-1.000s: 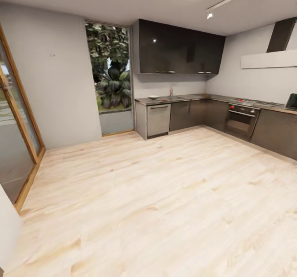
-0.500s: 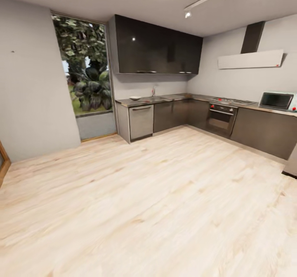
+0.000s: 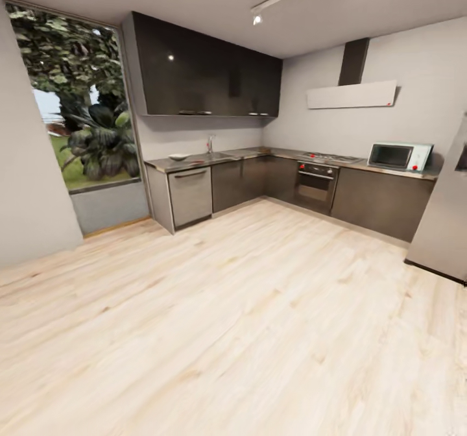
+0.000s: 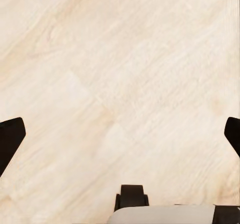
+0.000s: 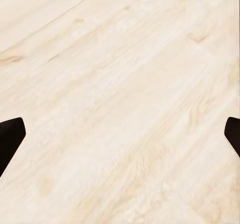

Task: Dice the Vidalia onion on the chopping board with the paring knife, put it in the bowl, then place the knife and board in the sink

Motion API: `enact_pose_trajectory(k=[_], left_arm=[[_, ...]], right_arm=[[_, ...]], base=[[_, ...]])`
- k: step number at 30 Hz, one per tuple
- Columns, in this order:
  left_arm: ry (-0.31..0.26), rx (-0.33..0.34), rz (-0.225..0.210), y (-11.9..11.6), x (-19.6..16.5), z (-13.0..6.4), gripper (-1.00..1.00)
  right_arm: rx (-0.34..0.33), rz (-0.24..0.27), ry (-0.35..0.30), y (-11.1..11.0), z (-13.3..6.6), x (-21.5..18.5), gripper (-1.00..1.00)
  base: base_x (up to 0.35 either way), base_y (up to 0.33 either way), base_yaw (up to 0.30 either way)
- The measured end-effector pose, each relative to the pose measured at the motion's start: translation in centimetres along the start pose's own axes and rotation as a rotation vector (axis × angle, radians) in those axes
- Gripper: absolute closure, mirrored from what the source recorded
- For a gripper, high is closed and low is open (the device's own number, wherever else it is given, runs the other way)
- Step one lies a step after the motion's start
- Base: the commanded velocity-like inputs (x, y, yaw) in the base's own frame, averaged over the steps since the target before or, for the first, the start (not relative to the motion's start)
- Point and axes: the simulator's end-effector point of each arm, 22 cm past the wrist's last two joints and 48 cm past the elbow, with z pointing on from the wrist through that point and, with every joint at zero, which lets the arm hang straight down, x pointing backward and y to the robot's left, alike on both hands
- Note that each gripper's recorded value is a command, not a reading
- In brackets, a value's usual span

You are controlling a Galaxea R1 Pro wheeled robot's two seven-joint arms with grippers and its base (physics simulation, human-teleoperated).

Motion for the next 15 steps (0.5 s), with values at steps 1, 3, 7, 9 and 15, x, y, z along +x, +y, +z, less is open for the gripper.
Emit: enact_pose_trajectory(k=[1,3,7,9,15], left_arm=[[0.0,0.0,0.0,0.0,0.0,0.0,-1.0],[0.0,0.0,0.0,0.0,0.0,0.0,-1.0],[0.0,0.0,0.0,0.0,0.01,0.0,-1.0],[0.0,0.0,0.0,0.0,0.01,0.0,-1.0],[0.001,0.0,0.0,0.0,0.05,0.0,-1.0]], right_arm=[[0.0,0.0,0.0,0.0,0.0,0.0,-1.0],[0.0,0.0,0.0,0.0,0.0,0.0,-1.0],[0.0,0.0,0.0,0.0,0.0,0.01,-1.0],[0.0,0.0,0.0,0.0,0.0,0.02,-1.0],[0.0,0.0,0.002,-0.01,-0.01,0.07,-1.0]], base=[[0.344,0.0,-0.292],[0.344,0.0,-0.292],[0.344,0.0,-0.279],[0.344,0.0,-0.256],[0.344,0.0,-0.212]])
